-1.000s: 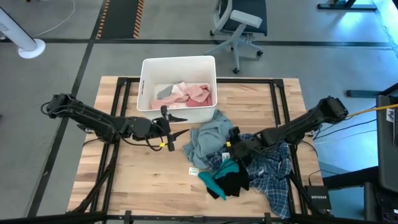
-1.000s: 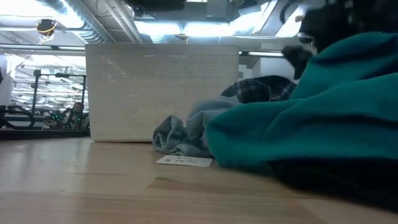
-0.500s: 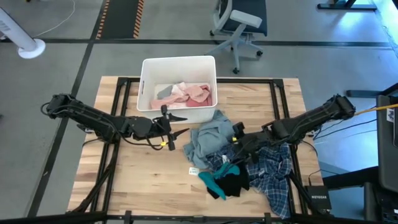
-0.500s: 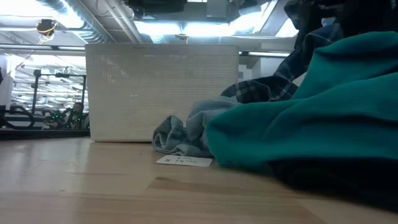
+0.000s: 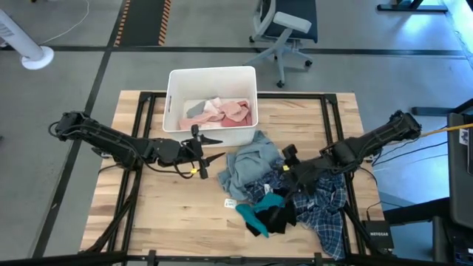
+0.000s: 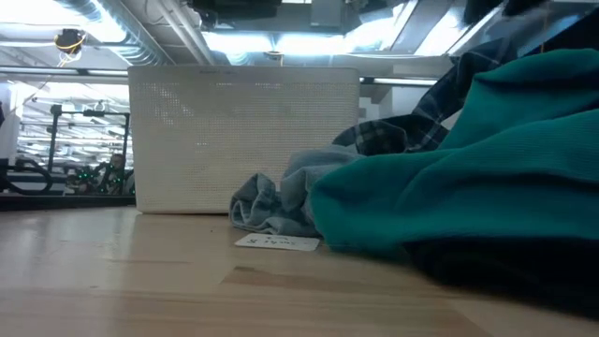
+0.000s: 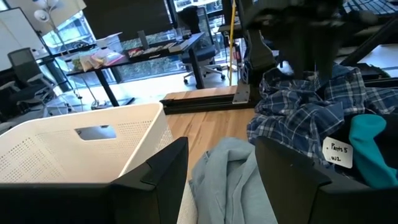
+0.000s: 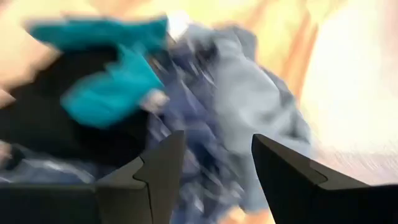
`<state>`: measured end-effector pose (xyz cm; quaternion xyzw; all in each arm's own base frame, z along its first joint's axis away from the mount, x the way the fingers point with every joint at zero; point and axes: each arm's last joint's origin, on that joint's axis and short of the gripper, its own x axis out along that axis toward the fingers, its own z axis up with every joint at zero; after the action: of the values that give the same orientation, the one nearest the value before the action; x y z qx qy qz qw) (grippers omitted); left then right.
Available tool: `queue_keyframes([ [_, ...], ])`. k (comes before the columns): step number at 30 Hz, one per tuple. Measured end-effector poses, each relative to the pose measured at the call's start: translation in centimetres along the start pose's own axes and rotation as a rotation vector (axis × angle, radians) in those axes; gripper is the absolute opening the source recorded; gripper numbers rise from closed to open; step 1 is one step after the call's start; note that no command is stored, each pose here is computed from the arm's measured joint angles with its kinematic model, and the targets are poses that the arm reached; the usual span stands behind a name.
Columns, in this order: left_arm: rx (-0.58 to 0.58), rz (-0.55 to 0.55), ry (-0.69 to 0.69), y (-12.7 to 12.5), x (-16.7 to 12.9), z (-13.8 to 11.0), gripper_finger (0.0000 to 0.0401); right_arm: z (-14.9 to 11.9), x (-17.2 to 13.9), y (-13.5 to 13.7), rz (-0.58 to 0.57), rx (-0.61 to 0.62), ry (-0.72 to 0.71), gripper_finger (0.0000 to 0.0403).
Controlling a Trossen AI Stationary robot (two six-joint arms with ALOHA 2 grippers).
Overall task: Sort clothes
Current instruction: Put the right blue sock into the white bin
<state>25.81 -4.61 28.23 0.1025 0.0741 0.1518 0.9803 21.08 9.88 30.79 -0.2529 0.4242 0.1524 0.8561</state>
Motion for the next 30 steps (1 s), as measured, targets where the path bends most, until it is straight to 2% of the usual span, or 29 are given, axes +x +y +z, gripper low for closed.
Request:
queue_keyframes([
  [5, 0.0, 0.0, 0.0, 0.0, 0.0, 0.0, 0.0182, 0.9, -0.1, 2.0, 0.048, 0.017, -0.083, 0.0209],
  [10, 0.0, 0.0, -0.001, 0.0, 0.0, 0.0, 0.0182, 0.9, 1.9, 4.2, 0.059, 0.038, -0.085, 0.0209],
  [15, -0.012, 0.0, -0.001, 0.0, 0.0, 0.0, 0.0182, 0.7, 4.4, 5.4, 0.12, 0.091, -0.004, 0.0209],
  [19, -0.014, 0.0, -0.001, 0.0, 0.0, 0.0, 0.0182, 0.8, 5.7, 6.0, 0.145, 0.086, 0.038, 0.0209],
  [30, -0.013, 0.0, -0.001, 0.0, 0.0, 0.0, 0.0182, 0.4, 6.4, 5.7, 0.004, 0.05, 0.099, 0.0209],
])
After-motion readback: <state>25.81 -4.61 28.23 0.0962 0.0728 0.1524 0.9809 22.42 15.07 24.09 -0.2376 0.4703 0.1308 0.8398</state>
